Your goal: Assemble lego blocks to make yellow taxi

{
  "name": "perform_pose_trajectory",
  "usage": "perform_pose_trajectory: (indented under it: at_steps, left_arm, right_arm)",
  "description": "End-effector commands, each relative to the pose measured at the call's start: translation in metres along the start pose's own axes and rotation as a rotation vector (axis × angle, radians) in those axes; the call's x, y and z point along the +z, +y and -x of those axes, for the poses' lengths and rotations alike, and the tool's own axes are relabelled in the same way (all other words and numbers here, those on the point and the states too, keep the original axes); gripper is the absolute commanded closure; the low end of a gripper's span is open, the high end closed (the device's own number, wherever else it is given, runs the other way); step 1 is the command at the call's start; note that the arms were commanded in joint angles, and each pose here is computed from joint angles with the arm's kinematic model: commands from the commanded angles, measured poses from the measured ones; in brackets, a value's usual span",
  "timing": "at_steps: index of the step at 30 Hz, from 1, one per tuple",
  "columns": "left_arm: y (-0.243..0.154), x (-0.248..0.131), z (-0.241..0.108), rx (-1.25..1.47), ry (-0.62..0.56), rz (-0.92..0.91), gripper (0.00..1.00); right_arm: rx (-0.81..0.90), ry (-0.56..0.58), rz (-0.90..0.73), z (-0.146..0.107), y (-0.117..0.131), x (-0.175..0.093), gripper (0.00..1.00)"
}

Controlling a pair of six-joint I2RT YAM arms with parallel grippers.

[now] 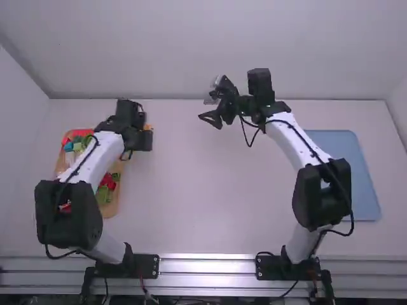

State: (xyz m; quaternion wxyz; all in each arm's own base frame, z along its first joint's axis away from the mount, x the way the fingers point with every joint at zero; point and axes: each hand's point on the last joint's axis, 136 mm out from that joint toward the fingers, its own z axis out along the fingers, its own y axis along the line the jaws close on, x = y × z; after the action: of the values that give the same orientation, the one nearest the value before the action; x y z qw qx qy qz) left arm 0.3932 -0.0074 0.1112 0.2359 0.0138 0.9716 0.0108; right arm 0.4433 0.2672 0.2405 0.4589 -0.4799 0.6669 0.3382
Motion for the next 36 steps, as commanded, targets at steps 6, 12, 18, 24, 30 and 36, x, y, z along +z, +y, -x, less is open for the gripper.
perform_pose_trajectory:
  at_steps: [6,12,18,24,30,36]
  left_arm:
    - [-0.135,0.009,-0.078,0.798,0.055,-0.333,0.72]
    - [-0.18,0.007,-0.098,0.994,-0.001,-0.407,0.57]
    - [-0.217,0.011,-0.12,1.102,-0.026,-0.505,0.56]
    - [-0.226,0.023,-0.136,1.188,0.013,-0.519,0.54]
    - [-0.214,0.038,-0.138,1.262,0.079,-0.442,0.58]
    - [-0.215,0.041,-0.142,1.376,0.054,-0.461,0.52]
  right_arm:
    - [0.02,-0.143,0.14,0.02,-0.002,-0.038,0.01]
    - [0.034,-0.215,0.217,0.024,-0.001,-0.066,0.01]
    - [0.043,-0.254,0.267,0.027,0.002,-0.08,0.01]
    - [0.036,-0.251,0.282,0.029,0.008,-0.073,0.01]
    - [0.03,-0.251,0.291,0.03,0.011,-0.07,0.01]
    - [0.032,-0.252,0.29,0.03,0.01,-0.071,0.01]
